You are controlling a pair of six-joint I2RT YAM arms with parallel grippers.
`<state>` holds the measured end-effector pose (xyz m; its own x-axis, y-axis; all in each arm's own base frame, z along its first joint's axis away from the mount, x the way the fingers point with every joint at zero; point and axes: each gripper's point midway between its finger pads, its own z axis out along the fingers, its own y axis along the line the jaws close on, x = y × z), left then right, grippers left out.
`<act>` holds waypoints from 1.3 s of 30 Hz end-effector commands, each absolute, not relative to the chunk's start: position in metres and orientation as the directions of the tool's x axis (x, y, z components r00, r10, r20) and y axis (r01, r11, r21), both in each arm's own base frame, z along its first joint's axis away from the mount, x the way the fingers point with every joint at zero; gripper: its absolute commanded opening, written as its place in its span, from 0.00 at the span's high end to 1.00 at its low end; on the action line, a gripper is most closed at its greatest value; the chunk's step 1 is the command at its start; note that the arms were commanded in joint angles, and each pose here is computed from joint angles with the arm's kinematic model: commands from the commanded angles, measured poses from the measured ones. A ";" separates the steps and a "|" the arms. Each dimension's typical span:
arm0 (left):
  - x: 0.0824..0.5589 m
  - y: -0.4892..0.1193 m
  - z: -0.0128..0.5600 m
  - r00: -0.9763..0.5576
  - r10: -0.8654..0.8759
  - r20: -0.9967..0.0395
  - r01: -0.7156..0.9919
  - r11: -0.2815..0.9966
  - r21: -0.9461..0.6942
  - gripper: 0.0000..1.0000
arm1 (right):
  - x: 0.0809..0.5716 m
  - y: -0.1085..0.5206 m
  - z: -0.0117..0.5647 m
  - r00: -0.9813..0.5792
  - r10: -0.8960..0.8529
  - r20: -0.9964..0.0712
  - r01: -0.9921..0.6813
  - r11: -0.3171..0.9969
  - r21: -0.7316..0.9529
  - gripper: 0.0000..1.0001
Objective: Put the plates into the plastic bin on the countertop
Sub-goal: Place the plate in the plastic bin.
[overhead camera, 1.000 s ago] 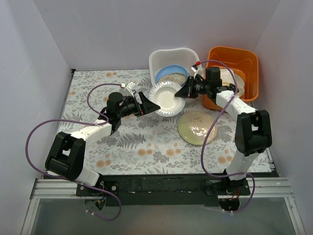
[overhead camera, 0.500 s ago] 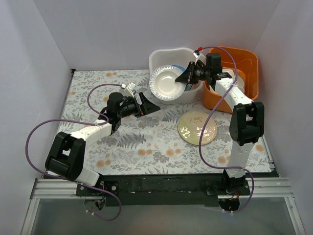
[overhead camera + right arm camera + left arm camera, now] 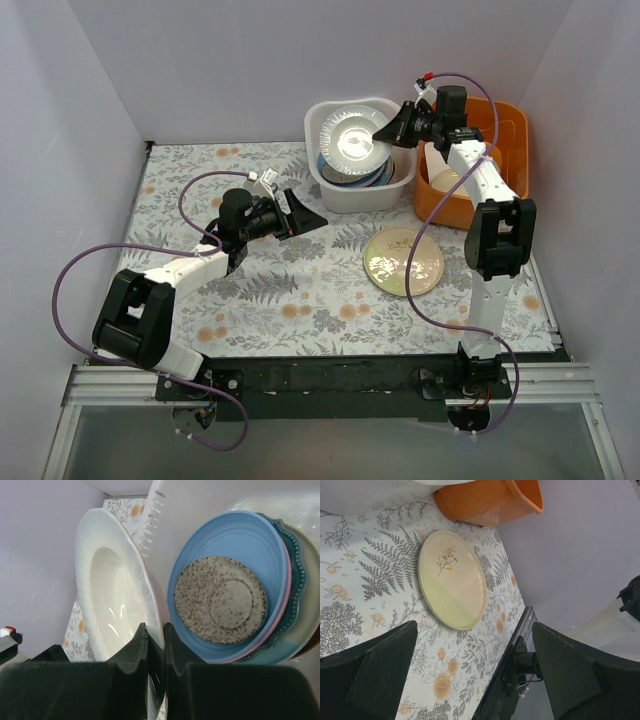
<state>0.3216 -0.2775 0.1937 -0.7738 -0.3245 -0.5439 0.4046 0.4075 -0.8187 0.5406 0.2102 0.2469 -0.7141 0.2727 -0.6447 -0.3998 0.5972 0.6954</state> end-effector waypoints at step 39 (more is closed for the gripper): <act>0.324 -0.286 0.188 -0.799 -0.271 -0.537 0.418 0.392 -0.820 0.02 | 0.574 0.197 0.202 -0.690 0.259 -0.676 -0.321 0.727 0.606 0.62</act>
